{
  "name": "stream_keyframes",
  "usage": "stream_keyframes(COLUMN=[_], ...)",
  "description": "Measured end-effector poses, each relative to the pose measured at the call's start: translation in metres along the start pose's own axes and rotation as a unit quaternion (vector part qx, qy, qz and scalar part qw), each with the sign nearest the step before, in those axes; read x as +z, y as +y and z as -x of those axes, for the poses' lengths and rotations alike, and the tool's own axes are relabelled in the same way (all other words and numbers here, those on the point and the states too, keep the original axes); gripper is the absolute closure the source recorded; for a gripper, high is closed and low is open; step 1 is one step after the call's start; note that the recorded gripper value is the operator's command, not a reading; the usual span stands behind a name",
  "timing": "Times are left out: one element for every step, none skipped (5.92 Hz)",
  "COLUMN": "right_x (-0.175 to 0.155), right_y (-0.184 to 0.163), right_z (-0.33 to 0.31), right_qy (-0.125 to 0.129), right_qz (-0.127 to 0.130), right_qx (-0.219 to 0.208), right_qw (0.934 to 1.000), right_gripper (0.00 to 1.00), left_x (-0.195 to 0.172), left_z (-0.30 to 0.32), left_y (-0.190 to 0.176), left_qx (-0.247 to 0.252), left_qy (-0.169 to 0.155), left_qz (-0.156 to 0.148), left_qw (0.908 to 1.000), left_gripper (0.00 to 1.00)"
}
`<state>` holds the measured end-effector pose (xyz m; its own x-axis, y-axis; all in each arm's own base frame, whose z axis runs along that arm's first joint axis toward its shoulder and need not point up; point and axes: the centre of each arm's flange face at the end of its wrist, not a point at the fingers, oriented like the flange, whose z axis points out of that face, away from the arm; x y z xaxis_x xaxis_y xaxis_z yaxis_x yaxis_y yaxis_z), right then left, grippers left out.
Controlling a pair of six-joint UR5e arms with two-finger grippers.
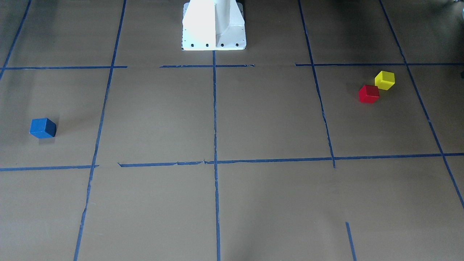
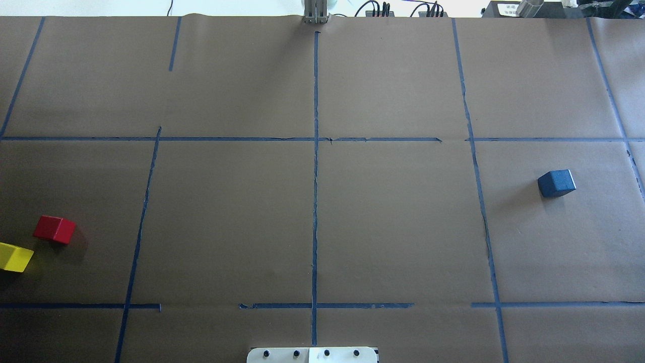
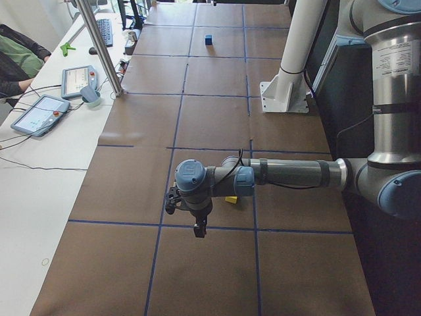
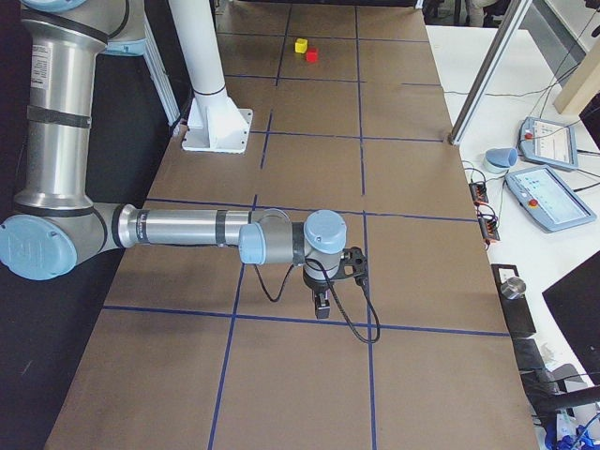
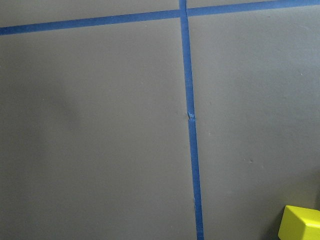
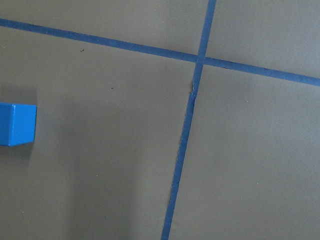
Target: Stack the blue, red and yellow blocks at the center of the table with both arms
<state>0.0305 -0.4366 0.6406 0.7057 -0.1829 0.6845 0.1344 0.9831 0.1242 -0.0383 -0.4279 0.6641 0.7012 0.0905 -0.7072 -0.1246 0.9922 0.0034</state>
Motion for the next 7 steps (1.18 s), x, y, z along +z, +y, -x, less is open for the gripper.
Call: stream_keyframes(right_x=[0.0,-0.001,0.0,0.002,0.005,0.016,0.033], right_y=[-0.001,-0.004,-0.013,-0.028,-0.05,-0.067,-0.076], right_z=[0.001,0.005,0.018,0.042,0.077,0.112,0.142], right_qy=[0.0,0.0,-0.002,-0.008,-0.021,-0.024,-0.016], right_qz=[-0.001,-0.007,-0.022,-0.043,-0.059,-0.061,-0.058], right_qx=[-0.001,-0.011,-0.03,-0.046,-0.054,-0.053,-0.048], right_qw=[1.0,0.9999,0.9993,0.998,0.9966,0.9965,0.997], right_gripper=[0.0,0.0,0.0,0.0,0.0,0.0,0.0], left_x=[0.0,-0.001,-0.001,-0.001,-0.001,-0.001,-0.001], left_z=[0.0,-0.001,-0.001,-0.001,-0.001,-0.001,-0.001], left_y=[0.0,0.0,0.0,0.0,0.0,0.0,0.0], left_qx=[0.0,0.0,0.0,0.0,0.0,0.0,0.001], left_qy=[0.0,0.001,0.002,0.003,0.003,0.003,0.004], left_qz=[0.0,-0.001,-0.001,-0.001,-0.001,-0.001,-0.001], left_qw=[1.0,1.0,1.0,1.0,1.0,1.0,1.0], left_gripper=[0.0,0.0,0.0,0.0,0.0,0.0,0.0])
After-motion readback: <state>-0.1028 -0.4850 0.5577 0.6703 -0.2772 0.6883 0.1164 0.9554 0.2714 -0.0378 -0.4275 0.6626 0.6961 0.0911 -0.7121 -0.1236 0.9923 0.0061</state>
